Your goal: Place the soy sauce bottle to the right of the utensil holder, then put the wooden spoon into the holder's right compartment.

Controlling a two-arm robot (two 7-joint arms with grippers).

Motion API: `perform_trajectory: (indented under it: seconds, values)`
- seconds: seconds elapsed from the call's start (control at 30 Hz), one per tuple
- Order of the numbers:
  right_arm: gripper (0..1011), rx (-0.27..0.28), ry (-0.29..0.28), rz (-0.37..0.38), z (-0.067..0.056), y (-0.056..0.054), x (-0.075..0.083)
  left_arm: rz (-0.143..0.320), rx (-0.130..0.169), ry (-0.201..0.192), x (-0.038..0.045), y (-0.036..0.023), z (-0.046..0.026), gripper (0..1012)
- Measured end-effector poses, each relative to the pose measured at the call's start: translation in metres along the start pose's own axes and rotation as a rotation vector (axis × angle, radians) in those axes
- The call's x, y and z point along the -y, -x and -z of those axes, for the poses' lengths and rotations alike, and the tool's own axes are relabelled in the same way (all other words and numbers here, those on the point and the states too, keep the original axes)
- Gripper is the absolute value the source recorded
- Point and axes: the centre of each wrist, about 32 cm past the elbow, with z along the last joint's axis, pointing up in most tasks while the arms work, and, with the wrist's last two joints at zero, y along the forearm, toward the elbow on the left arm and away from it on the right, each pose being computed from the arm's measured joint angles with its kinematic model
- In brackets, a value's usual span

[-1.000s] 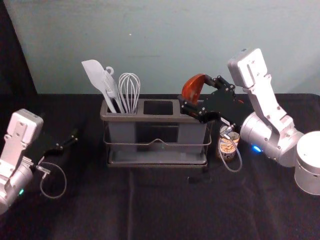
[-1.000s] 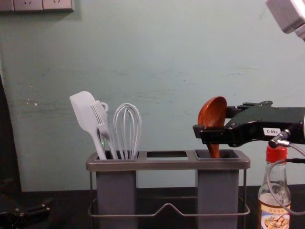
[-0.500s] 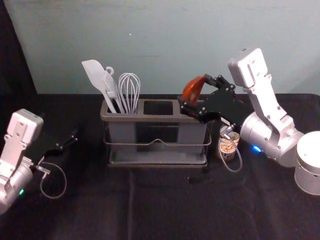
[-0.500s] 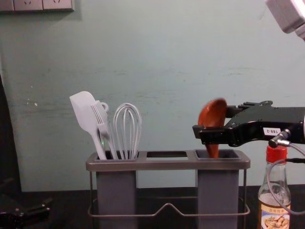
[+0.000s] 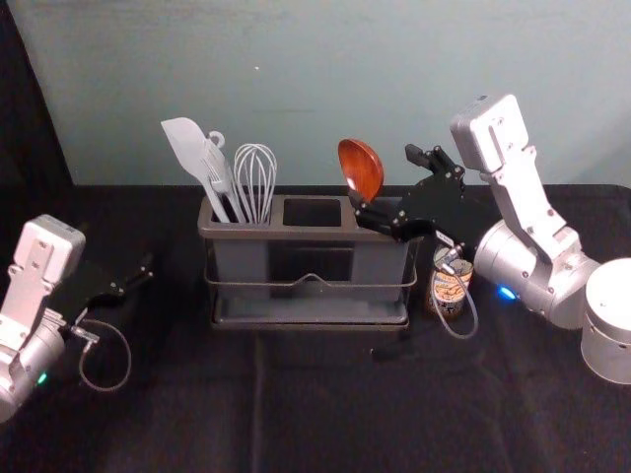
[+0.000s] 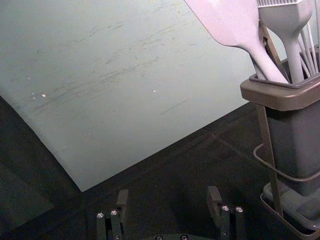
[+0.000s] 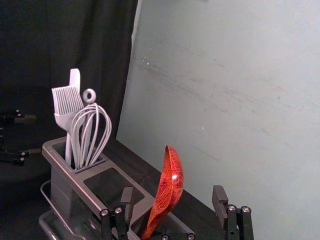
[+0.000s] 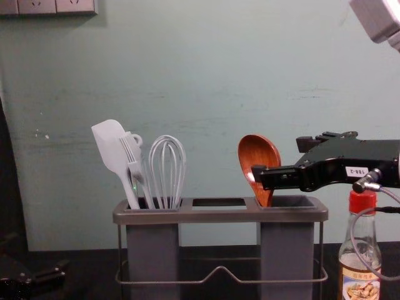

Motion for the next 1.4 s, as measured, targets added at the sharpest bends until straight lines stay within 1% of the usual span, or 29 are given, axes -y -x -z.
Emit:
perform_trajectory:
  seconds: [0.5, 0.6, 0.63, 0.67, 0.77, 0.8, 0.87, 0.97, 1.03, 1.07, 1.17, 1.2, 1.27, 1.3, 1.4]
  values:
    - [1002, 0.000, -0.001, 0.002, 0.000, 0.000, 0.000, 0.000, 0.000, 0.000, 0.0000, 0.0000, 0.0000, 1011]
    - [1002, 0.010, -0.013, 0.037, 0.003, 0.003, 0.001, 0.000, 0.000, 0.000, 0.0000, 0.0000, 0.0000, 1011]
    - [1002, 0.016, -0.021, 0.059, 0.006, 0.005, 0.002, 0.000, 0.000, 0.000, 0.0000, 0.0000, 0.0000, 1011]
    - [1002, 0.016, -0.021, 0.059, 0.006, 0.005, 0.002, 0.000, 0.000, 0.000, 0.0000, 0.0000, 0.0000, 1011]
    - [1002, 0.028, -0.050, 0.116, 0.010, 0.012, 0.007, 0.000, 0.000, 0.000, 0.0000, 0.0000, 0.0000, 1011]
    - [1002, 0.028, -0.050, 0.116, 0.010, 0.012, 0.007, 0.000, 0.000, 0.000, 0.0000, 0.0000, 0.0000, 1012]
    - [1002, 0.038, -0.075, 0.147, 0.013, 0.016, 0.014, 0.000, 0.000, 0.000, 0.0000, 0.0000, 0.0000, 1011]
    - [1003, 0.040, -0.099, 0.171, 0.018, 0.020, 0.021, 0.000, 0.000, 0.000, 0.0000, 0.0000, 0.0000, 1011]
    - [1003, 0.037, -0.113, 0.181, 0.020, 0.023, 0.026, 0.000, 0.000, 0.000, 0.0000, 0.0000, 0.0000, 1011]
    - [1002, 0.029, -0.127, 0.187, 0.023, 0.026, 0.032, 0.000, 0.000, 0.000, 0.0000, 0.0000, 0.0000, 1011]
    - [1002, 0.019, -0.143, 0.193, 0.027, 0.032, 0.040, 0.000, 0.000, 0.000, 0.0000, 0.0000, 0.0000, 1012]
    - [1002, 0.014, -0.150, 0.198, 0.031, 0.036, 0.046, 0.000, 0.000, 0.000, 0.0000, 0.0000, 0.0000, 1012]
    - [1002, 0.012, -0.155, 0.204, 0.035, 0.042, 0.053, 0.000, 0.000, 0.000, 0.0000, 0.0000, 0.0000, 1011]
    - [1002, 0.011, -0.159, 0.213, 0.039, 0.046, 0.059, 0.000, 0.000, 0.000, 0.0000, 0.0000, 0.0000, 1011]
    - [1002, 0.008, -0.160, 0.233, 0.048, 0.055, 0.068, 0.000, 0.000, 0.000, 0.0000, 0.0000, 0.0000, 1011]
